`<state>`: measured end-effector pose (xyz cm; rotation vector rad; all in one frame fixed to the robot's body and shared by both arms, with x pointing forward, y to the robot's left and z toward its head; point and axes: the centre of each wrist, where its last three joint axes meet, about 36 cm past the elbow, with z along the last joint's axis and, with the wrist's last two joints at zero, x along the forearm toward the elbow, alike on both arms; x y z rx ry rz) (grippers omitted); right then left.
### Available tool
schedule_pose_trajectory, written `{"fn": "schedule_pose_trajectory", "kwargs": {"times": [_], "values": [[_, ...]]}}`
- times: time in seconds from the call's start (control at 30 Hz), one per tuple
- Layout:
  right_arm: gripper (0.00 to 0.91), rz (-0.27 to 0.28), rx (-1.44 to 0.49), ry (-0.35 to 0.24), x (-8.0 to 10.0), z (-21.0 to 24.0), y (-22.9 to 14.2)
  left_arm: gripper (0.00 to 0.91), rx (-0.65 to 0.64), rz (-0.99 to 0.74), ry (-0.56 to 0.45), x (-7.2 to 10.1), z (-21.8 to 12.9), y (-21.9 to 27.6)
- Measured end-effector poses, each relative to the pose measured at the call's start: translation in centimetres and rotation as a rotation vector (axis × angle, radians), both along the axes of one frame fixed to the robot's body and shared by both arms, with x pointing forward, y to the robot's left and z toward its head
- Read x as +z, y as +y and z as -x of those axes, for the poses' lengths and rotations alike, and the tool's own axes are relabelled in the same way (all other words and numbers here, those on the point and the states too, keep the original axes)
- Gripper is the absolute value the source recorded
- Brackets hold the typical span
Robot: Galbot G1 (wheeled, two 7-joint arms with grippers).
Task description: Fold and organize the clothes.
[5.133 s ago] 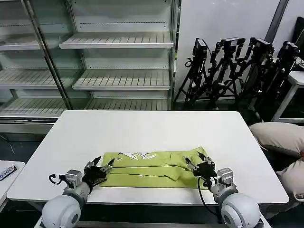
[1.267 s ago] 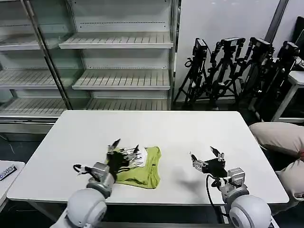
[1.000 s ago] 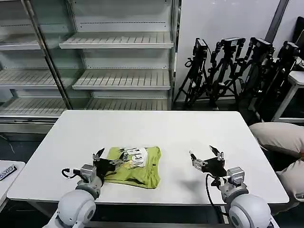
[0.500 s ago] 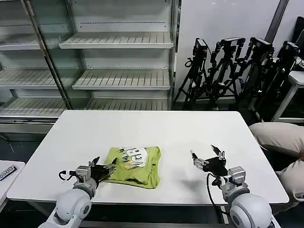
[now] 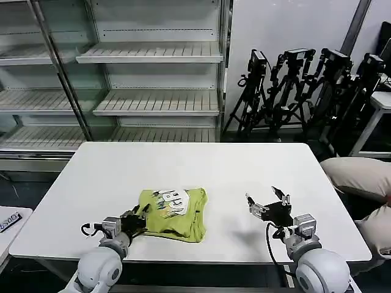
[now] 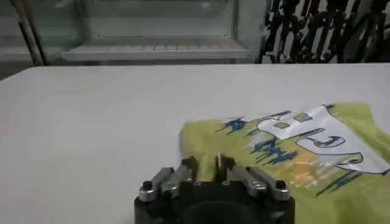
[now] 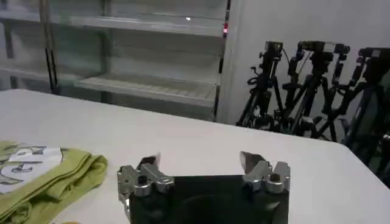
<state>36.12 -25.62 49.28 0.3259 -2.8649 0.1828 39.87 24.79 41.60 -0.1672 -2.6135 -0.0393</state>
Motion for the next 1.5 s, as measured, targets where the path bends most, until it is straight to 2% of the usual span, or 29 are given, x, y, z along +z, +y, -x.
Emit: {"fn": "schedule_pose_trajectory", "kwargs": {"times": [0.37, 0.63, 0.73, 0.93, 1.07, 1.17, 1.23, 1.3, 1.5], "values": [[0.907, 0.012, -0.005, -0.011, 0.4, 0.1, -0.4, 0.01, -0.003, -0.076, -0.027, 0.0, -0.4, 0.9], [0.907, 0.002, -0.002, -0.019, 0.3, -0.1, -0.2, 0.01, 0.027, -0.243, -0.068, 1.6, -0.4, 6.7], [0.907, -0.002, 0.0, -0.022, 0.2, -0.3, -0.2, 0.01, 0.055, -0.317, -0.082, 3.1, -0.5, 10.3], [0.907, -0.011, 0.002, -0.026, 0.1, -0.5, 0.1, 0.01, 0.089, -0.471, -0.133, 8.2, -0.2, 17.0], [0.907, -0.007, -0.002, -0.026, 0.0, -0.5, 0.1, 0.01, 0.07, -0.534, -0.189, 11.2, 0.2, 17.7], [0.907, 0.002, -0.007, -0.026, 0.0, -0.4, -0.1, 0.01, 0.025, -0.561, -0.239, 12.4, 0.7, 15.8], [0.907, 0.005, -0.014, -0.027, 0.0, -0.4, -0.2, 0.01, -0.015, -0.572, -0.271, 12.5, 1.2, 13.5], [0.907, 0.007, -0.019, -0.028, 0.1, -0.4, -0.3, 0.01, -0.056, -0.572, -0.284, 11.7, 1.7, 11.0], [0.907, 0.022, -0.031, -0.034, 0.4, 0.0, -0.5, 0.01, -0.21, -0.467, -0.261, 6.2, 3.6, 0.8]]}}
